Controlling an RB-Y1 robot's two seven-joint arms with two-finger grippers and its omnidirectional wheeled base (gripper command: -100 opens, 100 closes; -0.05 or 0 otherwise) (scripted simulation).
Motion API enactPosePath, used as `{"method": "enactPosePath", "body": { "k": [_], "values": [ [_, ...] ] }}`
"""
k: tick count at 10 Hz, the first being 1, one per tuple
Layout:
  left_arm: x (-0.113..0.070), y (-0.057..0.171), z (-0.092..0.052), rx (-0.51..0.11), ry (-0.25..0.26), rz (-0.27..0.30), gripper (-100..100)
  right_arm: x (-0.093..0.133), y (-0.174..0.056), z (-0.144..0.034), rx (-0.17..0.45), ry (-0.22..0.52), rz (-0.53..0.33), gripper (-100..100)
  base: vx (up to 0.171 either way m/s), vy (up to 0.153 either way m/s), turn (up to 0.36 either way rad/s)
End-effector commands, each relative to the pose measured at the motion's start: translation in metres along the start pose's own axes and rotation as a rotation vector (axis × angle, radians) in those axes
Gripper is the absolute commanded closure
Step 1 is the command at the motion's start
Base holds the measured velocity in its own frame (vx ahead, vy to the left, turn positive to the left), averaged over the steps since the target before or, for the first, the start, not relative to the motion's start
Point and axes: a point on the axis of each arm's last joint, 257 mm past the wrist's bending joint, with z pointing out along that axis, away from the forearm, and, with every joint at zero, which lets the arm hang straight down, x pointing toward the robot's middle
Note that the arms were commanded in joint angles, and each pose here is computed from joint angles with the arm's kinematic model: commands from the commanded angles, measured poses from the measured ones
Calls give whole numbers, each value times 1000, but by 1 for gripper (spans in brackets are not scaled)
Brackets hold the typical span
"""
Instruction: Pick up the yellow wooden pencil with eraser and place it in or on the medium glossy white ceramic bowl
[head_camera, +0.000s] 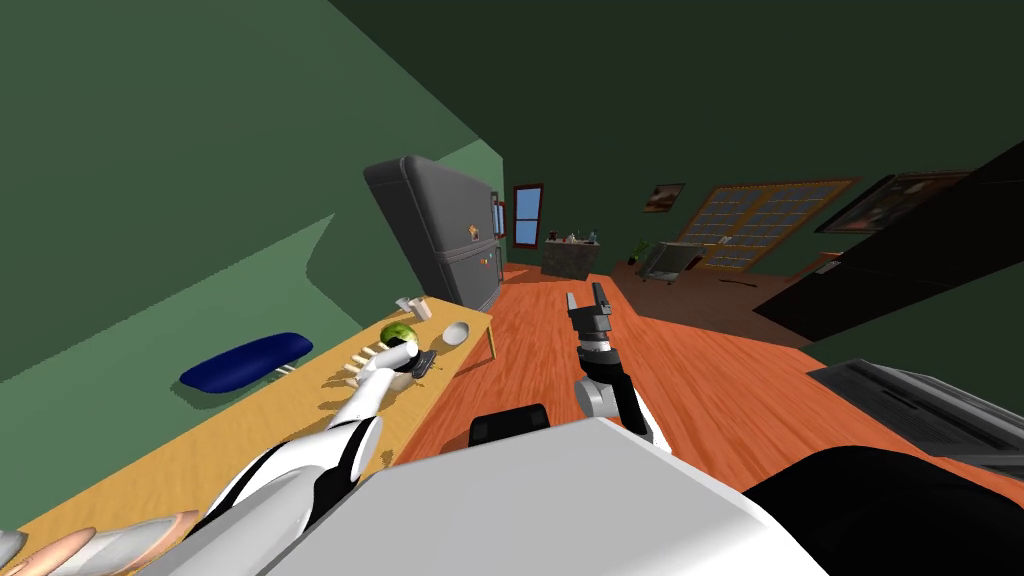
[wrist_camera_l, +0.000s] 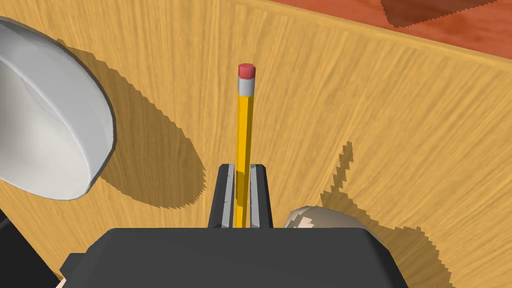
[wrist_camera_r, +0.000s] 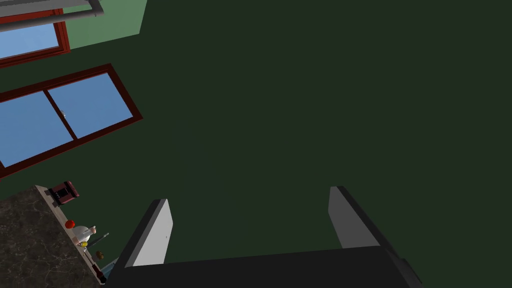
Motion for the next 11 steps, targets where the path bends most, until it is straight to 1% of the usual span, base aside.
{"method": "enactPosePath", "body": {
  "k": [1, 2, 4, 5, 6, 8, 10, 11],
  "values": [
    [-6, -19, -11, 38, -10, -16, 100, 0, 0, 0, 0, 0, 0, 0, -119, 7, 25],
    [-9, -28, -16, 57, -15, -24, 100, 0, 0, 0, 0, 0, 0, 0, -104, -1, 19],
    [-18, -60, -34, 130, -27, -44, 100, 0, 0, 0, 0, 0, 0, 0, -115, 9, 28],
    [-18, -60, -34, 130, -27, -44, 100, 0, 0, 0, 0, 0, 0, 0, -72, -2, -1],
    [-16, -76, -39, 166, -19, -30, 100, 0, 0, 0, 0, 0, 0, 0, 54, 1, 2],
    [-8, -79, -35, 173, -4, -7, 100, 0, 0, 0, 0, 0, 0, 0, 220, -17, -23],
    [6, -77, -26, 174, 23, 33, 100, 0, 0, 0, 0, 0, 0, 0, 238, -5, -47],
    [9, -76, -24, 172, 29, 43, 100, 0, 0, 0, 0, 0, 0, 0, 238, 30, -35]
  ]
}}
